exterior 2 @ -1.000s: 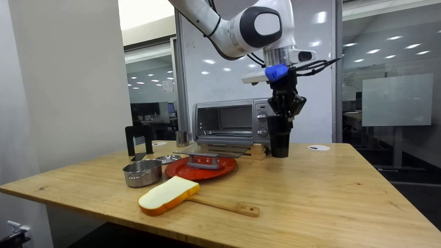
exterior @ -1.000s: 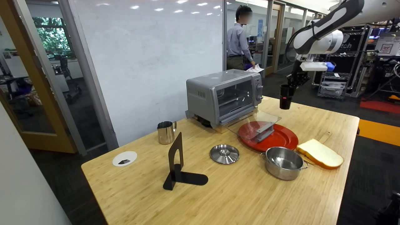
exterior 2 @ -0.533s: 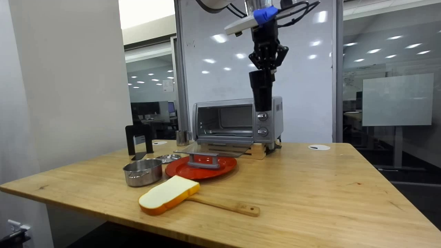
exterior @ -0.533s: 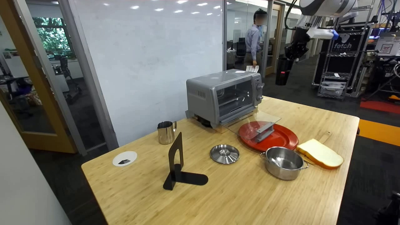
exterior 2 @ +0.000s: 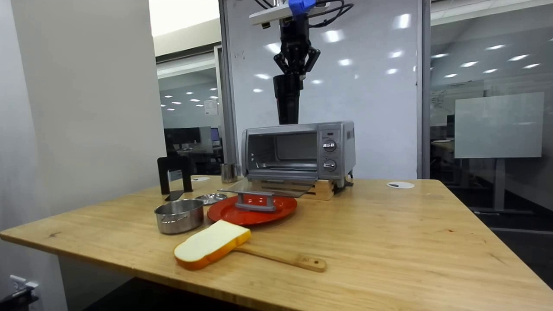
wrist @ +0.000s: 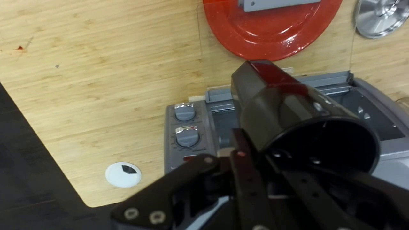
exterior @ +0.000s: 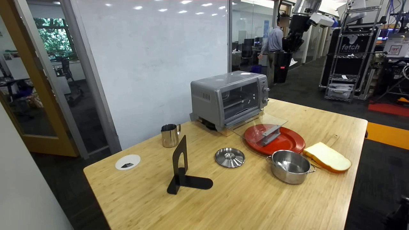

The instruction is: Move the cup from the right to the left side of the table

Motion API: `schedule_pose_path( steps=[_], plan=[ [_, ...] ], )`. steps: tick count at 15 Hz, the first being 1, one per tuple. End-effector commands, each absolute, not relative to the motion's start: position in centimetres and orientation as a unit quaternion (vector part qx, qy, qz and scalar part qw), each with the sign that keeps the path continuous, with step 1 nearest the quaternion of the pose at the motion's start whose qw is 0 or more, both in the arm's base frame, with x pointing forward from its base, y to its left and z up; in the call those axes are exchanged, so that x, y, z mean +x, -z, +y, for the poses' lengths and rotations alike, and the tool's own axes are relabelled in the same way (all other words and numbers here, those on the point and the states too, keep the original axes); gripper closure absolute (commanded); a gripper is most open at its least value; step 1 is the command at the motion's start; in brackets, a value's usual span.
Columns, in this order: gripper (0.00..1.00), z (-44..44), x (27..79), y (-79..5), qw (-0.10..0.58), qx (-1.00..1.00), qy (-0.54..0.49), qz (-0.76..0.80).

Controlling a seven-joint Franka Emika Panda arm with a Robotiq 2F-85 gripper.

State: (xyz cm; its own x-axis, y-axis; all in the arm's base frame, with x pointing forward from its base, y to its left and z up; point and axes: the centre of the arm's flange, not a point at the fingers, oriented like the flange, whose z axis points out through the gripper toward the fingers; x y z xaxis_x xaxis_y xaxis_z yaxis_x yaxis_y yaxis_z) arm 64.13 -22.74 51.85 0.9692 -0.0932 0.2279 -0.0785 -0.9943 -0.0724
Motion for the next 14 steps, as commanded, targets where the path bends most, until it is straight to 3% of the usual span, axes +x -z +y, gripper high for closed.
schedule_pose_path(
  steps=[1,10,11,14],
  plan=[
    [0.93,-22.4,64.1,-51.8,0.034,-0.993,0.112,0.032],
    [0.93,-22.4,64.0,-51.6,0.035,-0.993,0.107,0.019],
    [0.98,-22.4,64.0,-51.6,0.035,-0.993,0.107,0.019],
    [0.98,-20.6,65.3,-51.5,0.028,-0.993,0.112,-0.023]
  ],
)
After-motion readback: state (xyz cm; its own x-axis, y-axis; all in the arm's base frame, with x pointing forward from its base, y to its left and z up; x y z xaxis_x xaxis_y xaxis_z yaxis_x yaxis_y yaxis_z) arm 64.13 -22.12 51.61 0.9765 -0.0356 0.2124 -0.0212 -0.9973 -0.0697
